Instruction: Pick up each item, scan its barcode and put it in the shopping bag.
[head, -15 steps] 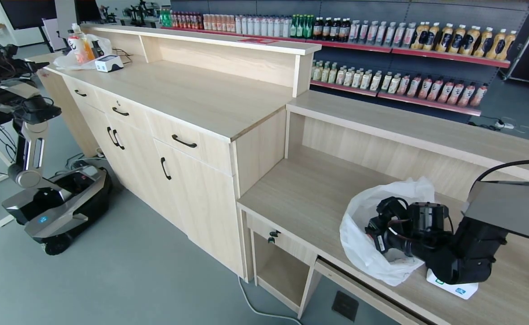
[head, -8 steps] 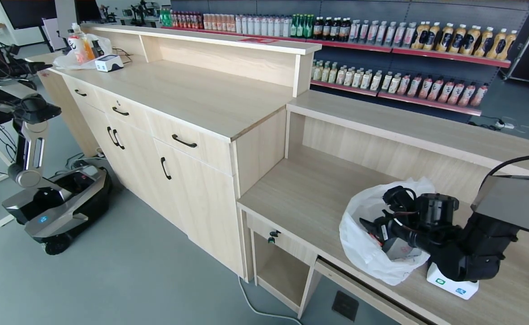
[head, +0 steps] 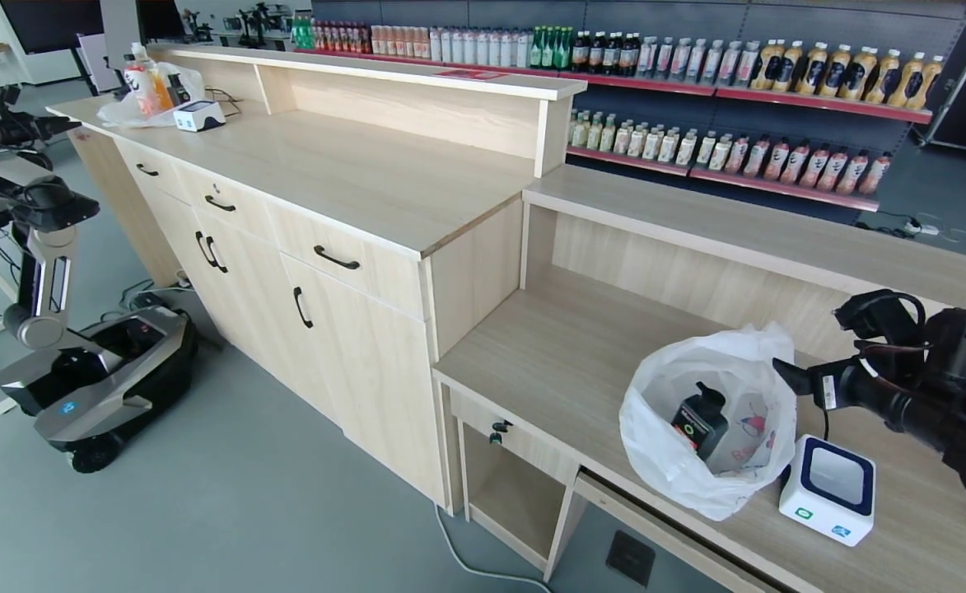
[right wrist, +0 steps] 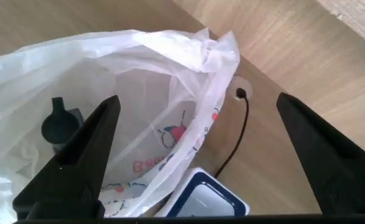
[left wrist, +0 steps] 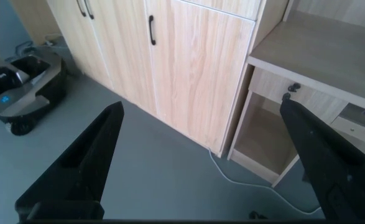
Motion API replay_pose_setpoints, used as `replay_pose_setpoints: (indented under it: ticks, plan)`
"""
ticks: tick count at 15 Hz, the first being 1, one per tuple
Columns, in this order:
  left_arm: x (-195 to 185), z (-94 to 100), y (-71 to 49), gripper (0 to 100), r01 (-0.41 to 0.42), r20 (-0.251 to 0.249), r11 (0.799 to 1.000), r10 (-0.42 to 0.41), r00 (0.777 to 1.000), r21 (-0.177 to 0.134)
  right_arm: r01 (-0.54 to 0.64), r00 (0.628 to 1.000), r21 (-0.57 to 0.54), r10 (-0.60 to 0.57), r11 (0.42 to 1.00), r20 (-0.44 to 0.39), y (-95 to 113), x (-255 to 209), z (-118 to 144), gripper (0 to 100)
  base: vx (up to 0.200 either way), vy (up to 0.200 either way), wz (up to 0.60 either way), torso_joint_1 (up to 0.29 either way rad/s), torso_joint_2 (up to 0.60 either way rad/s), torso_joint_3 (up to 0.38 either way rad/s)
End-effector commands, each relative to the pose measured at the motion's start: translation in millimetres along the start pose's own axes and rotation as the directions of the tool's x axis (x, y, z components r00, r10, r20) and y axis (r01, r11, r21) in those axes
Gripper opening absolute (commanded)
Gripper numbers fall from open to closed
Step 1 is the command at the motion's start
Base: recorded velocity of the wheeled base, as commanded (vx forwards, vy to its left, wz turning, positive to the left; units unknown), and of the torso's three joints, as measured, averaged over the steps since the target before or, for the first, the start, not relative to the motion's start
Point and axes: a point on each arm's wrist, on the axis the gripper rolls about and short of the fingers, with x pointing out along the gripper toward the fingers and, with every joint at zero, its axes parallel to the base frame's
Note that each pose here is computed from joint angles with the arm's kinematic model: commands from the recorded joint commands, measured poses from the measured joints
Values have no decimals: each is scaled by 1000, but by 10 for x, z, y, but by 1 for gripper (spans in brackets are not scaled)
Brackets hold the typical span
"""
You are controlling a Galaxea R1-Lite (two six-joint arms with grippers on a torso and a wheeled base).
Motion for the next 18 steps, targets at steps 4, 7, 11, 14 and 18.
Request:
replay_pose_setpoints:
  ticks: [4,7,11,14,18]
  plan:
    - [0,0,0,100,0,0,1000,0,1000,0,296,948,14,-291,955,-129,-678,-671,46,100,0,0,-600,5,1,5]
    - [0,0,0,100,0,0,1000,0,1000,0,360,896,28,-337,933,-290,-869,-870,-160,100,0,0,-600,2,2,1]
    - [0,0,0,100,0,0,1000,0,1000,0,381,874,36,-347,924,-342,-908,-975,-224,100,0,0,-600,4,0,4]
    - [0,0,0,100,0,0,1000,0,1000,0,423,853,58,-375,904,-364,-1015,-884,-347,100,0,0,-200,-1,1,1]
    - [0,0,0,100,0,0,1000,0,1000,0,373,885,108,-318,922,-339,-1107,-474,-763,100,0,0,0,0,0,0]
